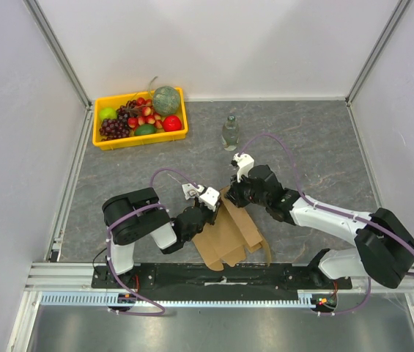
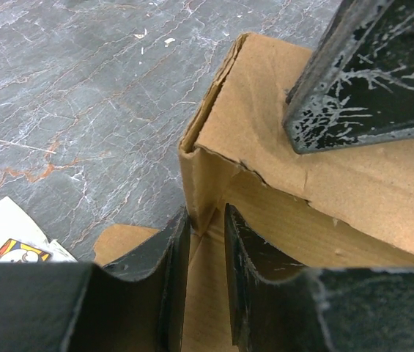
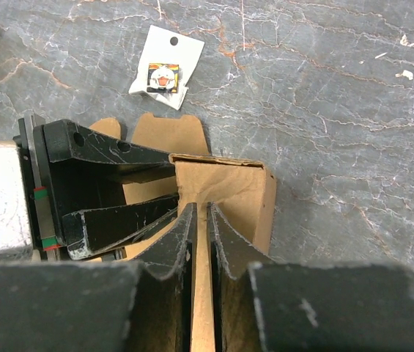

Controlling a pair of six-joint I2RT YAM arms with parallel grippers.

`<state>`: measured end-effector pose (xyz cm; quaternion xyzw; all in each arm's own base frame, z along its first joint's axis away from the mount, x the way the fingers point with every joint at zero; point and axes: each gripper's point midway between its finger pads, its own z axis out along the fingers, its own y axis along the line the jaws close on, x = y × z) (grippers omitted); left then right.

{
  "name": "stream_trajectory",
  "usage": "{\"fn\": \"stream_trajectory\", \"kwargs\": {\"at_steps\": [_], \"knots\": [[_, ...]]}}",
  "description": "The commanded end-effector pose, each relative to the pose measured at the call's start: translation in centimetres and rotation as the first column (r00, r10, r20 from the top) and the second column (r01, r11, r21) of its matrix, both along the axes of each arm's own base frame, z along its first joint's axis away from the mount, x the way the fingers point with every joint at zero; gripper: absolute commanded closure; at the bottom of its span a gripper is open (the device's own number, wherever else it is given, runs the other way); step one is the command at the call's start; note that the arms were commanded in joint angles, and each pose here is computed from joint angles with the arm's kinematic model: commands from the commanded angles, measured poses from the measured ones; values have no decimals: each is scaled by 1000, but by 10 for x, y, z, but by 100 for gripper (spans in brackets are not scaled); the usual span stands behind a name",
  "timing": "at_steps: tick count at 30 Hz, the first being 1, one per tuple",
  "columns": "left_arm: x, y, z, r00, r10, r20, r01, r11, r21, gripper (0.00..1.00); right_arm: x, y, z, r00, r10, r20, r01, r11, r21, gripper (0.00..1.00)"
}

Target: Fold the paper box

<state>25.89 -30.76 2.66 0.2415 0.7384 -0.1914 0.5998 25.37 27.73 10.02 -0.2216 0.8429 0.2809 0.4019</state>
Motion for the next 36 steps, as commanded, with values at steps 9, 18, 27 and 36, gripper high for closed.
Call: {"fn": "stream_trajectory", "kwargs": {"at_steps": [9,18,27,36], "knots": [[7,-14,33,999,10,52,-2,988,-157,69,2,-17,-26,999,-49,-8,47,982,-180,84],[6,-14,37,998,6,55,3,987,-164,68,-1,-18,-30,999,-46,-19,41,977,-207,84],[-7,-8,51,999,-42,29,46,988,-149,52,2,-15,-16,999,-41,6,41,983,-181,83],[-35,-9,40,980,-138,-146,123,987,-107,44,4,-14,-15,999,-32,12,33,980,-194,83]]}}
